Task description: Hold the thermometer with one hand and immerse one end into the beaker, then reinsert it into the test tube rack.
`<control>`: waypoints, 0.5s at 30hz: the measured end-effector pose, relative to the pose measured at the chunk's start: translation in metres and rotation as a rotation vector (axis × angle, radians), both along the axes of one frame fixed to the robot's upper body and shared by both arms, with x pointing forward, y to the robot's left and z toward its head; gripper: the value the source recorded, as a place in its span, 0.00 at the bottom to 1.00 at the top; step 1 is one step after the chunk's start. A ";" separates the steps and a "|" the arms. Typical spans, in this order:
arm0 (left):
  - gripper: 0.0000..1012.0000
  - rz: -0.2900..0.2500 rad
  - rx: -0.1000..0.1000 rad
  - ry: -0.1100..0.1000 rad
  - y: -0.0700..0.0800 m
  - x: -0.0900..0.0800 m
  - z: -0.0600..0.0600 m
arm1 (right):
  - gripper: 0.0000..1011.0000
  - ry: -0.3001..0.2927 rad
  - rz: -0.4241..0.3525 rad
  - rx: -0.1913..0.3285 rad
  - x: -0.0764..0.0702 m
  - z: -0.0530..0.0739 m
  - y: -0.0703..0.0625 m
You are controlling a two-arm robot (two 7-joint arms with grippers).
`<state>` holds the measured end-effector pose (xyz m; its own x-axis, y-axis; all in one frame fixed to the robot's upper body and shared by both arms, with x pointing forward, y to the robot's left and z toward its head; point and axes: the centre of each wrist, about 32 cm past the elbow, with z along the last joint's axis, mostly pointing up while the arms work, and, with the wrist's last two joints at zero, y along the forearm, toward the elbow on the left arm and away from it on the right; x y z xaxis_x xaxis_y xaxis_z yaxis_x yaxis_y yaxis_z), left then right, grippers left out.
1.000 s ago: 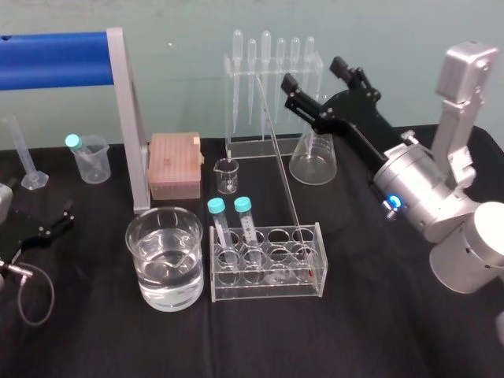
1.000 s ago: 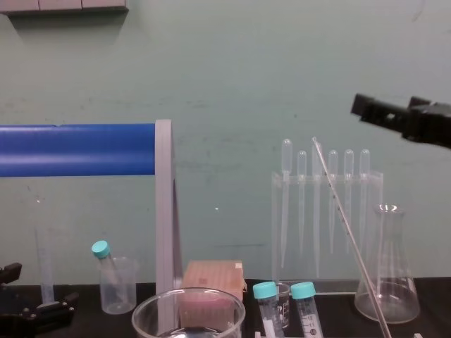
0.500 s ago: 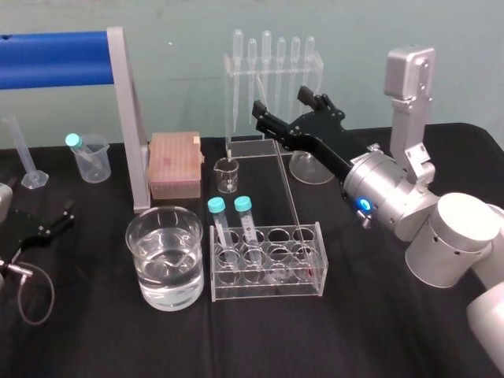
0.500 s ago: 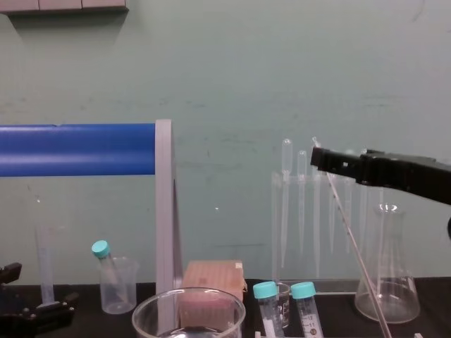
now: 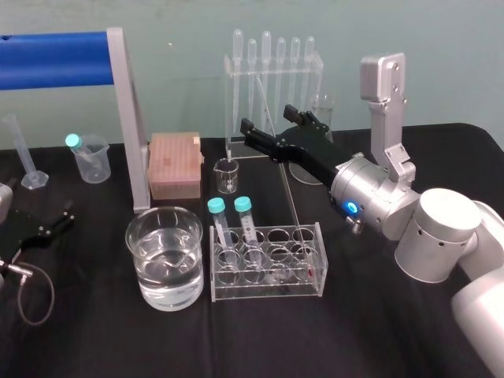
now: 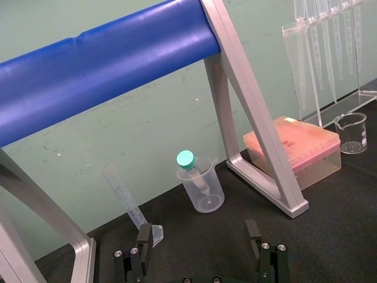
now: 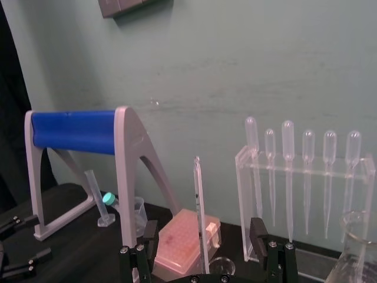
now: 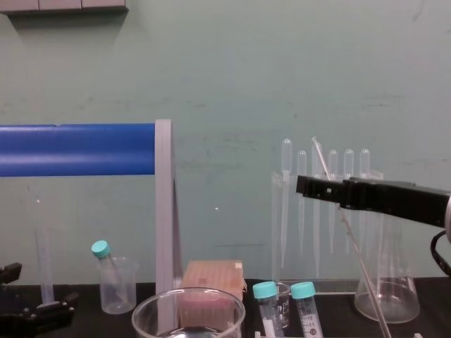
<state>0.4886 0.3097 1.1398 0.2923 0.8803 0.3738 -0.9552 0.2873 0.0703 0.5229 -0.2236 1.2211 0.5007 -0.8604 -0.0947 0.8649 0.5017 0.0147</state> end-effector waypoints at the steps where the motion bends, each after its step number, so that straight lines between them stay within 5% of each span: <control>1: 1.00 0.000 0.000 0.000 0.000 0.000 0.000 | 0.99 0.009 0.003 -0.003 0.002 -0.001 0.000; 15: 1.00 0.000 0.000 0.000 0.000 0.000 0.000 | 0.99 0.046 0.008 -0.013 0.010 -0.005 0.002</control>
<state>0.4886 0.3097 1.1398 0.2922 0.8803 0.3737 -0.9553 0.2873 0.0702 0.5332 -0.2214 1.2160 0.5031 -0.8577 -0.1063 0.8604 0.5086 -0.0315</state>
